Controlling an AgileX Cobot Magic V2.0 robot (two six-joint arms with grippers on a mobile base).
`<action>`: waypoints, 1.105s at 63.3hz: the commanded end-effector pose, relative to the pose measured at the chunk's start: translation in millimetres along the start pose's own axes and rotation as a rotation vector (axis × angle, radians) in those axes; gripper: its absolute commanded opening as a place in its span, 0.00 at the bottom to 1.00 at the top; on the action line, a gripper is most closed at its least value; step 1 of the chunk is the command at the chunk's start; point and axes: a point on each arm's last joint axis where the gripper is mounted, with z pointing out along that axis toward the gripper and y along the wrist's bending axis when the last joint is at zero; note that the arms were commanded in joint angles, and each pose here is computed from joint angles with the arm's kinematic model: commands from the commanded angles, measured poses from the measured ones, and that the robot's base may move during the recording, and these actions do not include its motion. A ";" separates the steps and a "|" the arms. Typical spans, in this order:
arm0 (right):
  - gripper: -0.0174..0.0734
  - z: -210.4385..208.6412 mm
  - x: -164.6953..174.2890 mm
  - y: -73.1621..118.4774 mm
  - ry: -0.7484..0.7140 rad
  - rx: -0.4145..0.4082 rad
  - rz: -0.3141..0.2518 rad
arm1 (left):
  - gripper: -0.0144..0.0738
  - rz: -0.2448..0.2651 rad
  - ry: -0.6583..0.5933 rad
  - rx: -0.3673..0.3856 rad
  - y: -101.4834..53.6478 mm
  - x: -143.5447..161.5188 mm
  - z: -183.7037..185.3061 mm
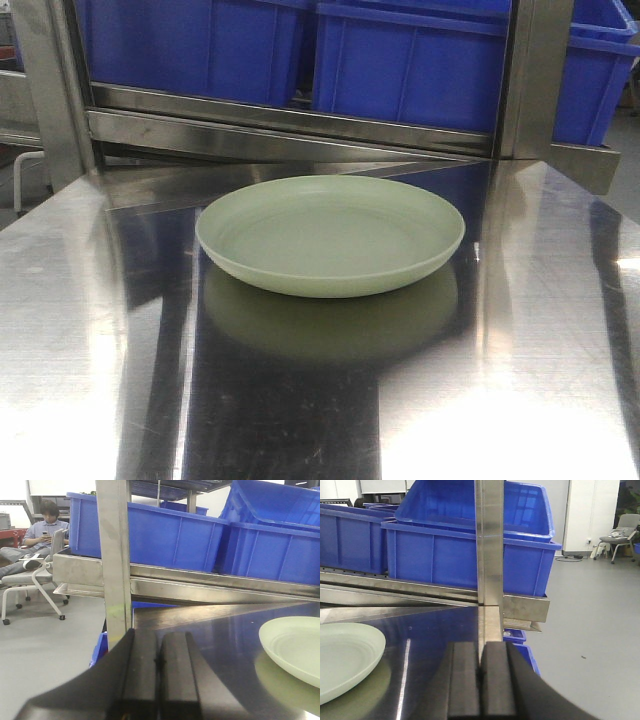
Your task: Place green plate on second shelf with right arm
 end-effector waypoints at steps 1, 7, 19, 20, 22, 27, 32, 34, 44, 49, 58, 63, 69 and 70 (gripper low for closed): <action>0.25 -2.5 -15.8 0.7 -0.131 -0.002 -0.020 | 0.31 -0.009 -0.055 0.003 -0.1 5.5 -0.7; 0.25 -2.6 -16.5 0.8 -0.136 -0.002 -0.019 | 0.31 -0.009 -0.055 0.003 -0.1 5.5 -0.7; 0.25 -7.7 -51.4 4.0 -0.178 -0.013 0.030 | 0.31 -0.009 -0.055 0.003 -0.1 5.5 -0.7; 0.25 -8.4 -56.5 4.6 -0.180 -0.014 0.030 | 0.31 -0.009 -0.055 0.003 -0.1 5.5 -0.7; 0.25 -10.5 -70.9 6.0 -0.187 -0.017 0.030 | 0.31 -0.009 -0.055 0.003 -0.1 5.5 -0.7; 0.25 -11.0 -103.0 9.3 -0.154 -0.021 0.031 | 0.31 -0.009 -0.055 0.003 -0.1 5.5 -0.7; 0.25 -3.8 -139.8 13.6 -0.097 -0.030 0.055 | 0.31 -0.009 -0.055 0.003 -0.1 5.5 -0.7; 0.25 4.9 -150.4 15.5 -0.050 -0.037 0.086 | 0.31 -0.009 -0.055 0.003 -0.1 5.5 -0.7; 0.25 55.0 -199.2 29.9 0.231 -0.103 0.209 | 0.31 -0.009 -0.055 0.003 -0.1 5.5 -0.7; 0.25 93.2 -205.2 38.8 0.443 -0.154 0.249 | 0.31 -0.009 -0.055 0.003 -0.1 5.5 -0.7; 0.25 152.8 -193.6 51.4 0.734 -0.247 0.329 | 0.31 -0.009 -0.055 0.003 -0.1 5.5 -0.7; 0.25 185.1 -175.0 55.3 0.827 -0.275 0.384 | 0.31 -0.009 -0.055 0.003 -0.1 5.5 -0.7; 0.27 217.3 -140.4 59.9 0.956 -0.282 0.423 | 0.31 -0.009 -0.055 0.003 -0.1 5.5 -0.7; 0.28 220.9 -135.4 60.7 0.974 -0.281 0.426 | 0.31 -0.009 -0.055 0.003 -0.1 5.5 -0.7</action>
